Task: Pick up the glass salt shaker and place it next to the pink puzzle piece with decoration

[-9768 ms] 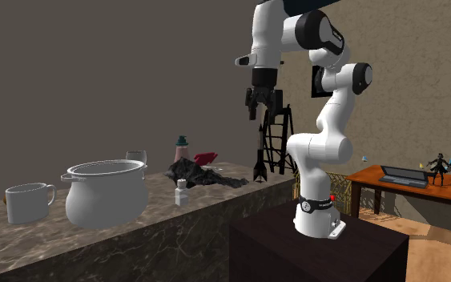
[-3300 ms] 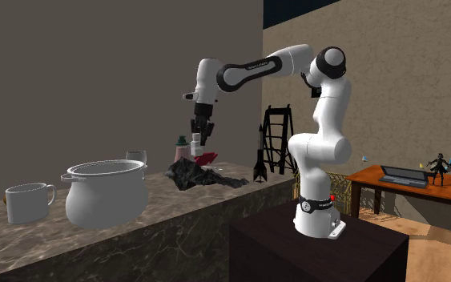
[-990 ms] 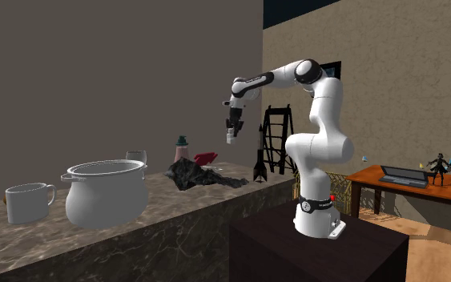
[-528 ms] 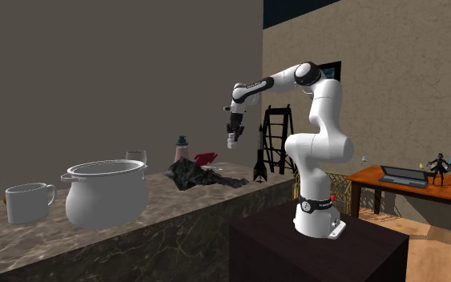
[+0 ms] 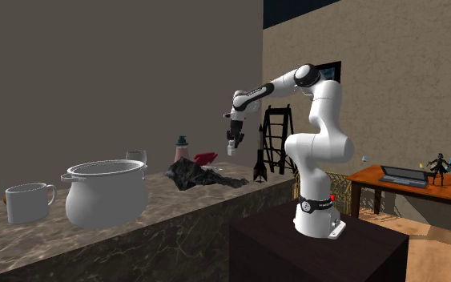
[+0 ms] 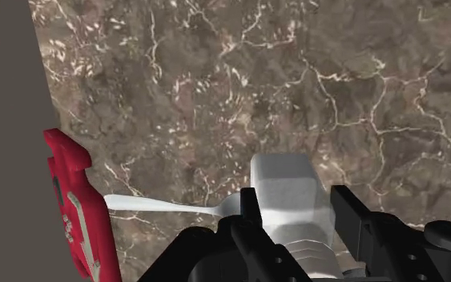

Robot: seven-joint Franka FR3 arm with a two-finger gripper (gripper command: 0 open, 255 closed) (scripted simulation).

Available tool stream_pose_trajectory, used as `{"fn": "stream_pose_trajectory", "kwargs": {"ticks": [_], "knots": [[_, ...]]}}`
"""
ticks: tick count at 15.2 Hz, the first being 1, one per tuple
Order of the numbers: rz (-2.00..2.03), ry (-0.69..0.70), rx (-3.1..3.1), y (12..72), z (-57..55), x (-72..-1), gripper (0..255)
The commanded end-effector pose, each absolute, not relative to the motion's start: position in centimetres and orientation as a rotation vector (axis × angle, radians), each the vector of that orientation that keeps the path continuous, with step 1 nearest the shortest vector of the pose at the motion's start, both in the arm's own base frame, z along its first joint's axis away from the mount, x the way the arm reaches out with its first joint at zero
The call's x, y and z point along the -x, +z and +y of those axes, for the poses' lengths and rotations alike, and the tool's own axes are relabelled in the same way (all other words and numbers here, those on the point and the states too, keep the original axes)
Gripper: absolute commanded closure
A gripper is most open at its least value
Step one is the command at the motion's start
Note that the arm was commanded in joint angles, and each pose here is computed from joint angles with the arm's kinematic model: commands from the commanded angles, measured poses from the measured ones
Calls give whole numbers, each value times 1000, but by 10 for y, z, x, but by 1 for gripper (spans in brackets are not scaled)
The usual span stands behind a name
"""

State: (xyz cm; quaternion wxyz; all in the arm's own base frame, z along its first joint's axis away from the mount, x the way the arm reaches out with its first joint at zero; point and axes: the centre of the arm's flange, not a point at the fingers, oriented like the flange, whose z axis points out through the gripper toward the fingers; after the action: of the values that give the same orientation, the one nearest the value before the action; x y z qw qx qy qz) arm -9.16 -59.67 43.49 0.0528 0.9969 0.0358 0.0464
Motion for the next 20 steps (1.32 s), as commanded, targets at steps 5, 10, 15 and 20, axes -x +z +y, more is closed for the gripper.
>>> {"fn": "stream_pose_trajectory", "kwargs": {"ticks": [5,10,15,20], "knots": [[109,141,-3030,403,-597,91,255],[109,141,-3030,377,-597,91,255],[109,141,-3030,350,-597,91,255],[109,141,-3030,350,-597,91,255]]}}
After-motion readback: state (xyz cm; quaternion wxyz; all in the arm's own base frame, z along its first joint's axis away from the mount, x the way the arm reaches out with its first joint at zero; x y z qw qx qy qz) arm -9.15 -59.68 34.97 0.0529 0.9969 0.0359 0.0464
